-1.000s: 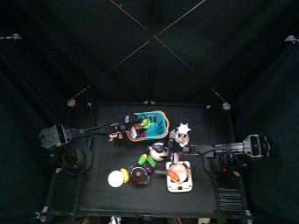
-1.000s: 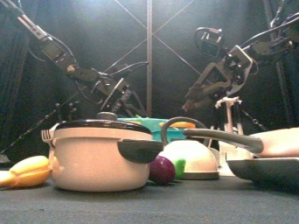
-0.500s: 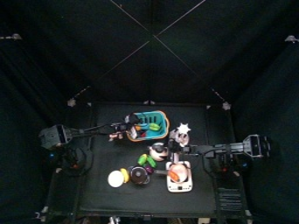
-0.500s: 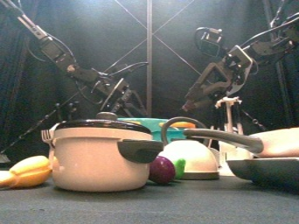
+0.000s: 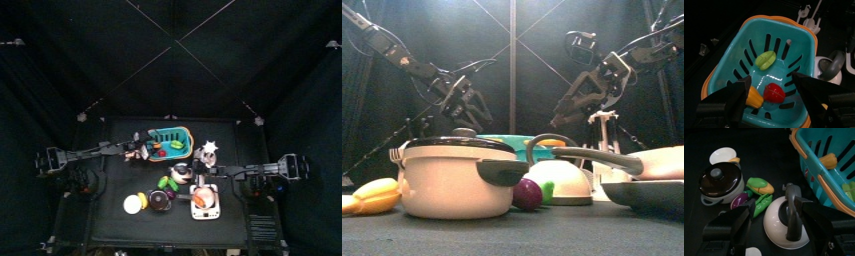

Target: Grab starfruit and place into basket

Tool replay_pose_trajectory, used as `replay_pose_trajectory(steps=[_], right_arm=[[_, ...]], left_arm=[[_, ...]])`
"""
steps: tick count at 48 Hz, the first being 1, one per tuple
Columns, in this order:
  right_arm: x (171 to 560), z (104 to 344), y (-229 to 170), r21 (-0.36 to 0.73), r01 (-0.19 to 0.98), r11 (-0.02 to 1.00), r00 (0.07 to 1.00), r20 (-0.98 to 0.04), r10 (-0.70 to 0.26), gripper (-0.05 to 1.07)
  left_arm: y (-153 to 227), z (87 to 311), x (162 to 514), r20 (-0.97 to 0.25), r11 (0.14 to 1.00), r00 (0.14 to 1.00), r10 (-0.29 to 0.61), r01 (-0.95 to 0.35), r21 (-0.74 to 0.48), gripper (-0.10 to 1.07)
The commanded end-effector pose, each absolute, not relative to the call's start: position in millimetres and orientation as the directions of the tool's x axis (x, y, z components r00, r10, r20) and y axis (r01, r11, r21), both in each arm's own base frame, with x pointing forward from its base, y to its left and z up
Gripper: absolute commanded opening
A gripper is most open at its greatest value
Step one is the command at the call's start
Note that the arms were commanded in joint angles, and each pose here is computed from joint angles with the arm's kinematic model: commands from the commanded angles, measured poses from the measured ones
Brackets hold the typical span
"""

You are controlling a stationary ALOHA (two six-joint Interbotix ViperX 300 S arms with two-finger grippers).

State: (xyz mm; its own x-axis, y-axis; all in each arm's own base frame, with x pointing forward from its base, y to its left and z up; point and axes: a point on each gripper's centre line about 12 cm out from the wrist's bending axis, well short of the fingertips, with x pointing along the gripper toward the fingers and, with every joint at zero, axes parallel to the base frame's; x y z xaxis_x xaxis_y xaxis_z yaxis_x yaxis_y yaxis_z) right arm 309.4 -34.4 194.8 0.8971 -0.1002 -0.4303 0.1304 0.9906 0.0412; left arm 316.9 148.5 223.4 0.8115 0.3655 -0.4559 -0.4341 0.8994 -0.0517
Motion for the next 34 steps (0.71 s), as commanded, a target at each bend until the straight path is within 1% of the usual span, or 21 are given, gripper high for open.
replay_pose_trajectory(steps=[1,12,34], right_arm=[[314,205,-35,0.043,0.13,0.991,0.911,-0.4,-0.102,0.95],[314,206,-35,0.039,0.129,0.991,0.912,-0.397,-0.103,0.95],[313,205,-35,0.039,0.128,0.991,0.91,-0.401,-0.102,0.95]], left_arm=[[148,238,312,-0.407,0.901,0.833,0.376,-0.431,-0.049,0.98],[146,238,308,-0.399,0.902,0.837,0.375,-0.428,-0.048,0.98],[142,230,300,-0.42,0.904,0.828,0.372,-0.425,-0.038,0.98]])
